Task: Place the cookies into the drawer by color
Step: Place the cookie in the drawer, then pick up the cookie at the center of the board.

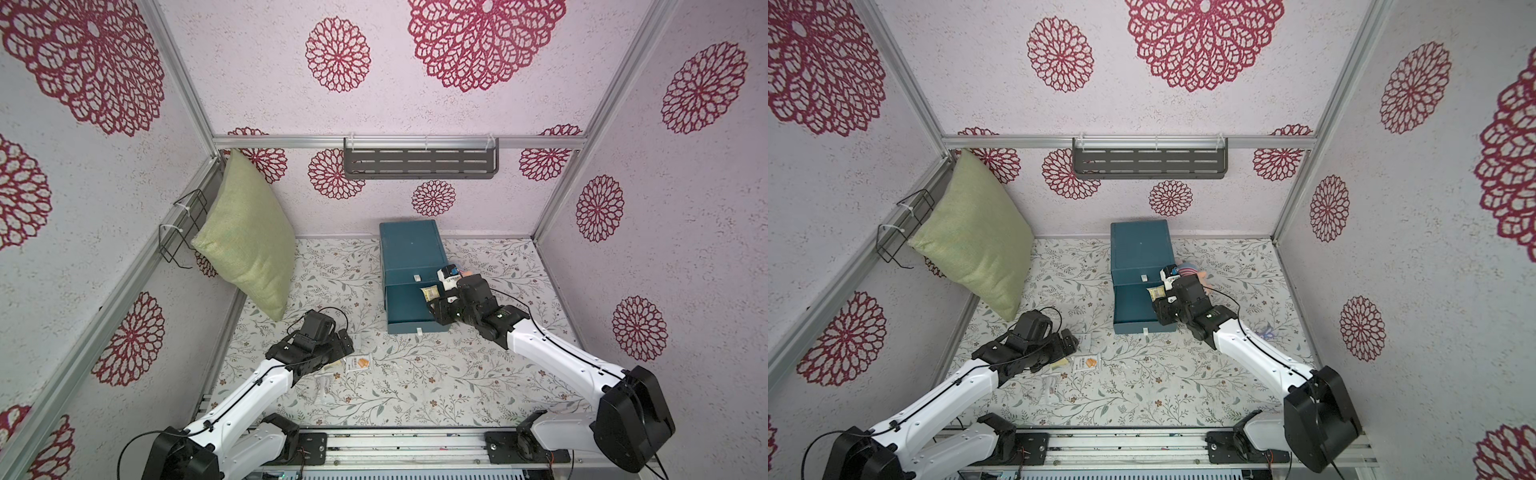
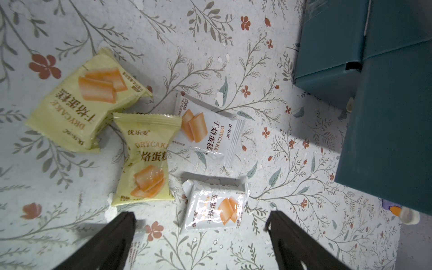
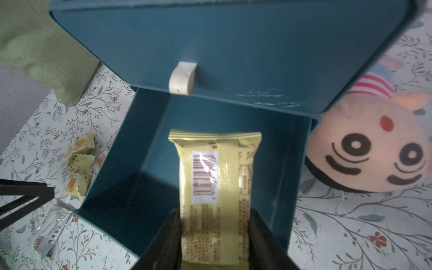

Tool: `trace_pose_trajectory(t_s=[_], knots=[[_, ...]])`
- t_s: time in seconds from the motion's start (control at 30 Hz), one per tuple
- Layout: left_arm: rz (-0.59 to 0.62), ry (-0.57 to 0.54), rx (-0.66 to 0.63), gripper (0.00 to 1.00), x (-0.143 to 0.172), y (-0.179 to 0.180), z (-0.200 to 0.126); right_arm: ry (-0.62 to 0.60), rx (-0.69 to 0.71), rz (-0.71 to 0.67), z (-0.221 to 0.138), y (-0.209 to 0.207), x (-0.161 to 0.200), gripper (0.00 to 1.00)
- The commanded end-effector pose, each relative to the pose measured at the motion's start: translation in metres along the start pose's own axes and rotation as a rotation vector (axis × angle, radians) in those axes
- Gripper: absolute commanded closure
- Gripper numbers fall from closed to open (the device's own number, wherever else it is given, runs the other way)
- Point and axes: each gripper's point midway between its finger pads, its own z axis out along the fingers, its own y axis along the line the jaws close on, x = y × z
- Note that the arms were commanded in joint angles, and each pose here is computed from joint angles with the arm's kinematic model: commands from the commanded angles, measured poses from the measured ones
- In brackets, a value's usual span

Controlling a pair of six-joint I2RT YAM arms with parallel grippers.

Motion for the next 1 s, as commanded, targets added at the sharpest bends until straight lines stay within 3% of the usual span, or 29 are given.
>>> trace_pose_trajectory(t_s=[0.0, 0.03, 0.1, 0.33, 0.43, 0.57, 0.97], knots=[[0.008, -0.004, -0.026, 0.07, -0.001, 0.001, 0.002, -0.042, -0.026, -0.029, -0.005, 0.005, -0.019, 0.37], [0.008, -0.001, -0.029, 0.08, 0.0, 0.001, 0.003, -0.043, -0.026, -0.03, -0.006, 0.005, -0.02, 0.29], [0.014, 0.006, -0.04, 0.11, 0.002, 0.002, 0.006, -0.047, -0.028, -0.031, -0.008, 0.005, -0.021, 0.23], [0.024, -0.015, -0.142, 0.13, -0.001, 0.018, 0.009, -0.085, -0.043, -0.027, -0.032, 0.008, -0.024, 0.19], [0.053, -0.033, -0.245, 0.12, -0.007, 0.033, 0.012, -0.097, -0.056, -0.017, -0.045, 0.008, -0.018, 0.17], [0.063, -0.016, -0.273, 0.11, -0.008, 0.034, 0.024, -0.105, -0.07, -0.004, -0.058, 0.007, -0.004, 0.15], [0.078, 0.02, -0.324, 0.32, -0.011, 0.036, 0.052, -0.121, -0.125, 0.022, -0.081, 0.01, 0.023, 0.01]])
